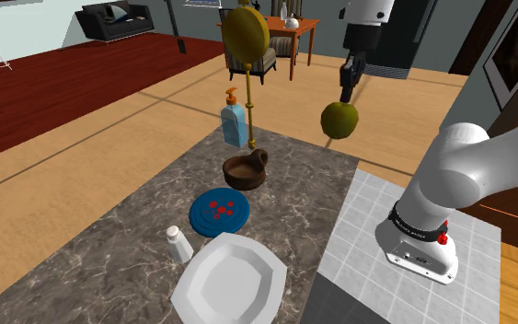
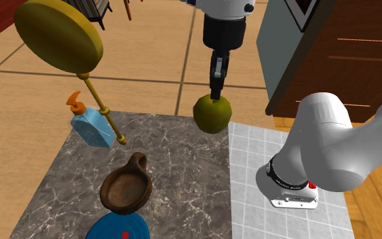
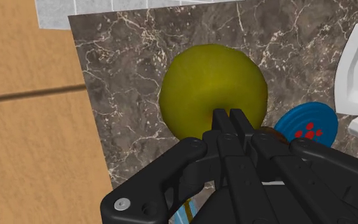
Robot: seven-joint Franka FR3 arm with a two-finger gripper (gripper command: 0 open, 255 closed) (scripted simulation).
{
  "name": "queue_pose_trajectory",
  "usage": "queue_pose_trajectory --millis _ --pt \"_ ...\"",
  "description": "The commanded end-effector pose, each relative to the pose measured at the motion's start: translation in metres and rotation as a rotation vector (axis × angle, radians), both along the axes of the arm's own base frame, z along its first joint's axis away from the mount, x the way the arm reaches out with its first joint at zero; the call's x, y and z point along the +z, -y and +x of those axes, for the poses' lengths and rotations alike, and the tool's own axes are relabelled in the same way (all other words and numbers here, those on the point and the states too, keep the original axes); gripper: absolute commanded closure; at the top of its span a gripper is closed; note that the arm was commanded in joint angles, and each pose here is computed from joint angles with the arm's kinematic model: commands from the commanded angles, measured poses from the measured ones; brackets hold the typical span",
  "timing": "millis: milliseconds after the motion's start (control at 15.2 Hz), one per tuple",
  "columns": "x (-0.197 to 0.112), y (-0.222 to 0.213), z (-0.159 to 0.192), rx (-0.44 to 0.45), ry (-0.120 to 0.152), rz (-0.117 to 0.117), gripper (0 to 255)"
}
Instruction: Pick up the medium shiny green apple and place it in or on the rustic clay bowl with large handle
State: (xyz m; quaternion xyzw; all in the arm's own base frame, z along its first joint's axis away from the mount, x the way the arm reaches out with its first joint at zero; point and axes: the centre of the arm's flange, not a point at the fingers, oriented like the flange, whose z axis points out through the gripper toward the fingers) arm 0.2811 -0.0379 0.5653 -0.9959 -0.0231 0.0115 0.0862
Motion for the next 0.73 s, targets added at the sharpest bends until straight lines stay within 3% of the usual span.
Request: queue_pose_trajectory --millis 0,660 --pt "0.007 -0.013 0.013 0.000 0.000 0.000 255" --pt "0.039 -0.096 0.111 0.000 0.000 0.000 255"
